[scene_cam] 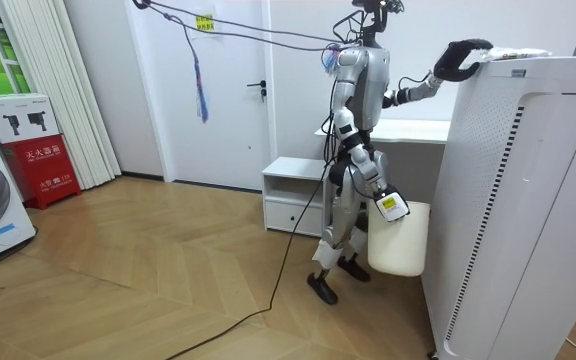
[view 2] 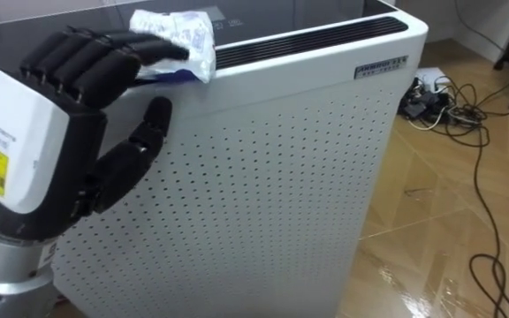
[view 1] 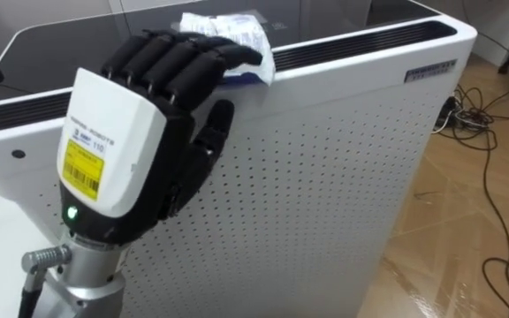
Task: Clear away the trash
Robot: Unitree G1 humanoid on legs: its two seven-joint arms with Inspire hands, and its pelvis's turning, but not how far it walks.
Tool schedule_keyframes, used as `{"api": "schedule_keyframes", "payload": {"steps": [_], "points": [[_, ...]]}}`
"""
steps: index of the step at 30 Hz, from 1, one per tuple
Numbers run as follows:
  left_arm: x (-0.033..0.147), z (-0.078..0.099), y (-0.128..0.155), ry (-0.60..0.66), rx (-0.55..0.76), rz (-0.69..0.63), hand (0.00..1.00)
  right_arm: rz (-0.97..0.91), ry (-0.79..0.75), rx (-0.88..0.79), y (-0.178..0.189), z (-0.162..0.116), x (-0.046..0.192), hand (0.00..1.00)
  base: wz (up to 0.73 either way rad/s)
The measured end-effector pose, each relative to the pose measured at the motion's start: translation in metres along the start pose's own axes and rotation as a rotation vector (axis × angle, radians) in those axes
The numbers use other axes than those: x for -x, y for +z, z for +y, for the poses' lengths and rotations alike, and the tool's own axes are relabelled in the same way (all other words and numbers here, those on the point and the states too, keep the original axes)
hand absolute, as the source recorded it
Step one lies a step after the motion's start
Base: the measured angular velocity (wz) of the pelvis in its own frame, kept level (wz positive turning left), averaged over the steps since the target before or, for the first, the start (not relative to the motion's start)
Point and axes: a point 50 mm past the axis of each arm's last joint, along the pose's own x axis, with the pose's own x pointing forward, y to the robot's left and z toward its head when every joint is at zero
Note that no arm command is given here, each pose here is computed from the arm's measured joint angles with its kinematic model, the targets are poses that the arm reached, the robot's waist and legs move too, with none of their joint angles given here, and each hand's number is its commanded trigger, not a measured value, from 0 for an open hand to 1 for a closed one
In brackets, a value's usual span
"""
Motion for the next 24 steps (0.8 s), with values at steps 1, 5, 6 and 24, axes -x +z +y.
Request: {"api": "schedule_keyframes", "payload": {"steps": [1, 5, 6, 24], "points": [[0.0, 0.0, 0.0, -0.005, -0.002, 0.003, 1.0, 0.0, -0.002, 0.0, 0.0, 0.0, 0.0, 1.0, 0.0], [-0.001, 0.001, 0.0, 0.005, -0.004, 0.003, 1.0, -0.003, -0.006, 0.0, 0.001, 0.0, 0.0, 1.0, 0.0], [-0.001, 0.001, 0.0, 0.007, -0.004, 0.003, 1.0, -0.006, -0.006, 0.001, 0.002, 0.0, 0.0, 1.0, 0.0], [0.003, 0.001, -0.004, -0.015, -0.021, 0.013, 1.0, -0.064, -0.005, 0.065, 0.016, 0.002, 0.0, 1.0, 0.03]]}}
